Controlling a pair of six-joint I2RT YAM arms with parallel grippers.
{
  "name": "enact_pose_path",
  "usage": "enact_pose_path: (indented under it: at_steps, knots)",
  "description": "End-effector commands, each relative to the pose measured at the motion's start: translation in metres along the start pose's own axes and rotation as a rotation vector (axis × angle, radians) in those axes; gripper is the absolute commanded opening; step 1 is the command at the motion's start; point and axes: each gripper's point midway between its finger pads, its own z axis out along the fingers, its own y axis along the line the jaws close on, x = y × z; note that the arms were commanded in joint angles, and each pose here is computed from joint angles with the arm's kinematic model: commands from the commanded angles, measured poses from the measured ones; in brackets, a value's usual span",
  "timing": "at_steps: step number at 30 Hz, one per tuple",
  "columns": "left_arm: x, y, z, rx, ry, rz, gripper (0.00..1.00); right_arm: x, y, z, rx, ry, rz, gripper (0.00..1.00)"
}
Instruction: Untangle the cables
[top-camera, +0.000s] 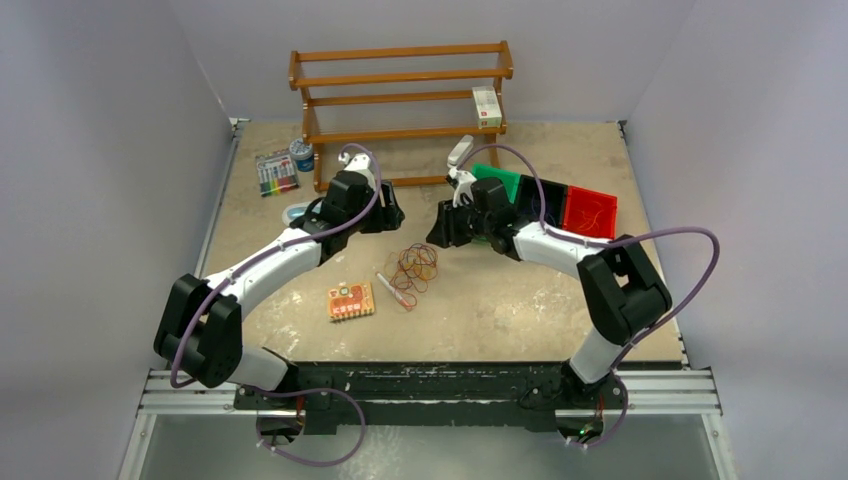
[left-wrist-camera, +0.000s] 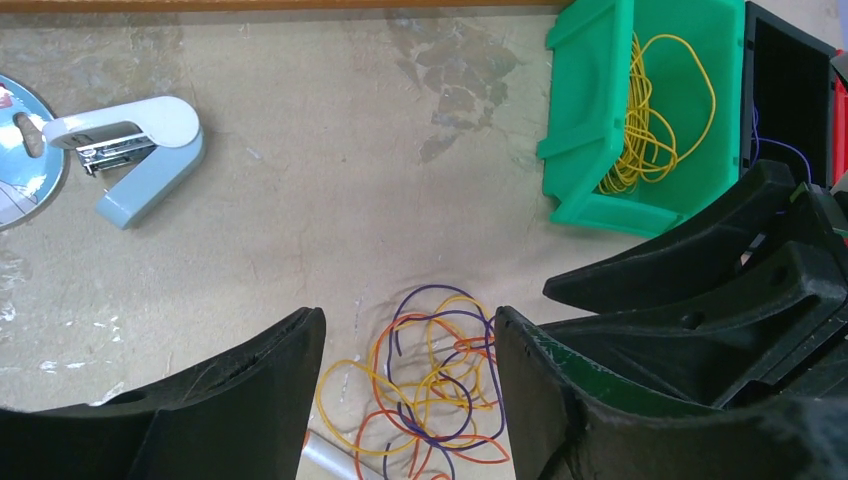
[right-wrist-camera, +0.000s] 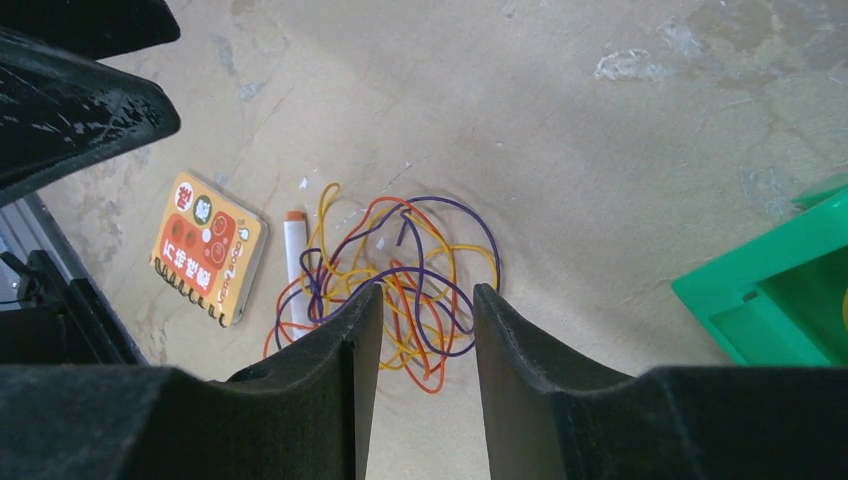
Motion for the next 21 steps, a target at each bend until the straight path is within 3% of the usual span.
enact_pose_path:
  at_steps: [1, 14, 21]
  knots:
    - [-0.020, -0.014, -0.007, 0.064, -0.065, -0.010, 0.62, -0.013, 0.017, 0.000, -0.065, -0.014, -0.017, 0.40]
    - [-0.016, -0.017, -0.005, 0.079, -0.051, -0.013, 0.60, 0.013, 0.012, 0.015, -0.051, 0.085, -0.006, 0.31]
    - [-0.016, -0.018, -0.005, 0.083, -0.050, -0.015, 0.59, 0.005, 0.017, 0.009, -0.060, 0.056, -0.030, 0.11]
